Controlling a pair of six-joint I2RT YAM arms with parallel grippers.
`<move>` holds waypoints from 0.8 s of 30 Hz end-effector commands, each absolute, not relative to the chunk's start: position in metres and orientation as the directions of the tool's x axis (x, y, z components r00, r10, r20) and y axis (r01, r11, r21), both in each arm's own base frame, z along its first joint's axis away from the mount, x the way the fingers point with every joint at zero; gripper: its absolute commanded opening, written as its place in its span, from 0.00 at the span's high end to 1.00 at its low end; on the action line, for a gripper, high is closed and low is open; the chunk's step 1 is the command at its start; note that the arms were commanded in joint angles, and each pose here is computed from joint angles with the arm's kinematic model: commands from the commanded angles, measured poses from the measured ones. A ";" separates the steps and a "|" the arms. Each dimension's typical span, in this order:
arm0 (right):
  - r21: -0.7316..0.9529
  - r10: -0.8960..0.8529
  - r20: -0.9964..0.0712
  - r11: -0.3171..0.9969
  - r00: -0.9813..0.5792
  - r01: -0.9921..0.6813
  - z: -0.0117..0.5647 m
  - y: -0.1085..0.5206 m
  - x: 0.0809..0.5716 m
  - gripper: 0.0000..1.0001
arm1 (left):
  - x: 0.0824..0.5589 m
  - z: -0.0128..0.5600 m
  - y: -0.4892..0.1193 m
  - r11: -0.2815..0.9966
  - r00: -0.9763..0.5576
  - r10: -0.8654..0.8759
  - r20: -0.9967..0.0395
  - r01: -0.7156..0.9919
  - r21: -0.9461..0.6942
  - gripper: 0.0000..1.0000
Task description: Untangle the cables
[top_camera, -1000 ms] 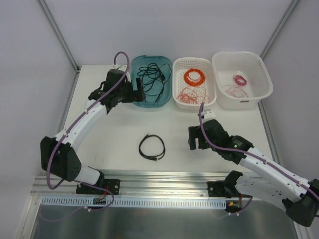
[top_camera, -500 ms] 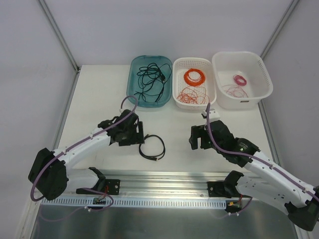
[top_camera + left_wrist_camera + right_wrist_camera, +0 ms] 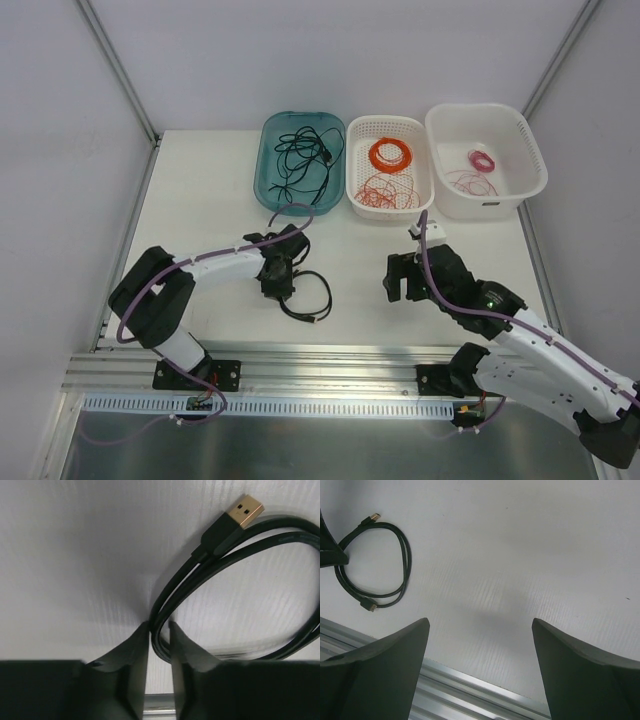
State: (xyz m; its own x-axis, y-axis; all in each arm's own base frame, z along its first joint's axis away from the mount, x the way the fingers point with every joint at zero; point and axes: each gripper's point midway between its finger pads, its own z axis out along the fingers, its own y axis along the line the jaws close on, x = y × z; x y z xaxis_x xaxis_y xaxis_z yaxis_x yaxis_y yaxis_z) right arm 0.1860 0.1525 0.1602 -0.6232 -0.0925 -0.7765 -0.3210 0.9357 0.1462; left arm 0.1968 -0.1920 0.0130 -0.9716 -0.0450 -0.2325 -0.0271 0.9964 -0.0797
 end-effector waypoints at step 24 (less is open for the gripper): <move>0.003 -0.141 -0.839 0.965 -0.525 -0.263 0.177 0.110 0.189 0.10 | 0.338 0.263 -0.169 0.978 -0.694 -0.095 -0.713 0.069 -0.198 1.00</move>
State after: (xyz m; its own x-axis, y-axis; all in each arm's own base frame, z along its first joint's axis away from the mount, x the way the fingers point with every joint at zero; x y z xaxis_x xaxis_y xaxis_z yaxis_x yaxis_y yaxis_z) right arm 0.1888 0.1233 0.1722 -0.5456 -0.1154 -0.8301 -0.2849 0.9570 0.0543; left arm 0.3139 -0.1779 0.2472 -0.7183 -0.1426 -0.6809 0.0419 0.9681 -0.2470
